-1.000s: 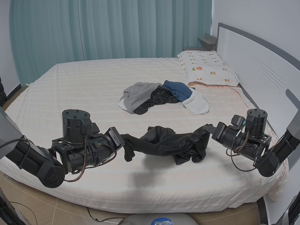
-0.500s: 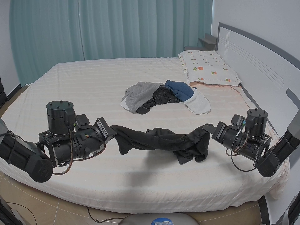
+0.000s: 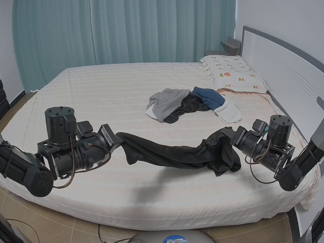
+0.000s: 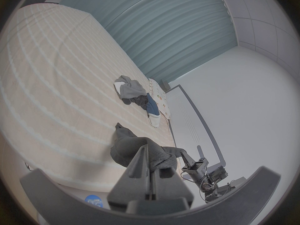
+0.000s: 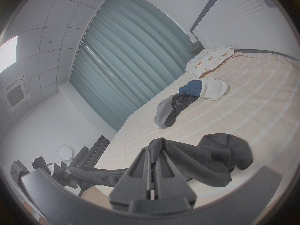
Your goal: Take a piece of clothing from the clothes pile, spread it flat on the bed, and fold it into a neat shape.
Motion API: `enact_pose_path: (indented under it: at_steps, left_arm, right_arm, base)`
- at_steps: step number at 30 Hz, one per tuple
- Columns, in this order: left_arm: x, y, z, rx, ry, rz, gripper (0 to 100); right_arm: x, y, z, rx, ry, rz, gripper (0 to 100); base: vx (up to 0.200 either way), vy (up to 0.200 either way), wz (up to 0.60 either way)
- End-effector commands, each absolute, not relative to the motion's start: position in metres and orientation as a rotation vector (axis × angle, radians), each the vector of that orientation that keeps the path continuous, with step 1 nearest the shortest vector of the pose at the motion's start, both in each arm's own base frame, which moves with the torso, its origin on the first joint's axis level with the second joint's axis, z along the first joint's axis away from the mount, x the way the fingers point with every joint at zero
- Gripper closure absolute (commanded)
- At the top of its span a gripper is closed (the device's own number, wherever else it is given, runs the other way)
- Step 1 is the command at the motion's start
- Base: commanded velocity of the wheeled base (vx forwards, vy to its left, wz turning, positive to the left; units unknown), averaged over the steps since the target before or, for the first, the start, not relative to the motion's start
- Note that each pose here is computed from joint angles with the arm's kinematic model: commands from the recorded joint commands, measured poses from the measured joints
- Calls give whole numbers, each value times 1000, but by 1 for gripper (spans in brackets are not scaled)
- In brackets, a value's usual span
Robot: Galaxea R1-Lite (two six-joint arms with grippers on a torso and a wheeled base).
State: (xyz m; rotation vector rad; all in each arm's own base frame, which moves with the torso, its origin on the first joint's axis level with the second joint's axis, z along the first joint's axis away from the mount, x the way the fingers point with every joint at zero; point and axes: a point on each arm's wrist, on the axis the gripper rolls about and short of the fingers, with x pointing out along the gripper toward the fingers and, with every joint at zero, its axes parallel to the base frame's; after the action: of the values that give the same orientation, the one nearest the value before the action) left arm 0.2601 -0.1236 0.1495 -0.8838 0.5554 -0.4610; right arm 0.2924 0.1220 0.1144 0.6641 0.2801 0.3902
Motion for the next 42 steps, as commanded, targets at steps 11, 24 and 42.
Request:
enact_pose_path:
  at_steps: [11, 24, 42]
  left_arm:
    - [255, -121, 157, -888, 533, -472, 100]
    - [252, -123, 158, -885, 534, -482, 100]
    - [248, -121, 160, -880, 526, -489, 100]
  right_arm:
    - [290, 124, 123, 675, 228, 416, 100]
    - [290, 124, 124, 677, 226, 419, 100]
    - [288, 128, 125, 679, 228, 431, 100]
  base:
    - [0, 200, 0]
    - [0, 200, 0]
    - [0, 200, 0]
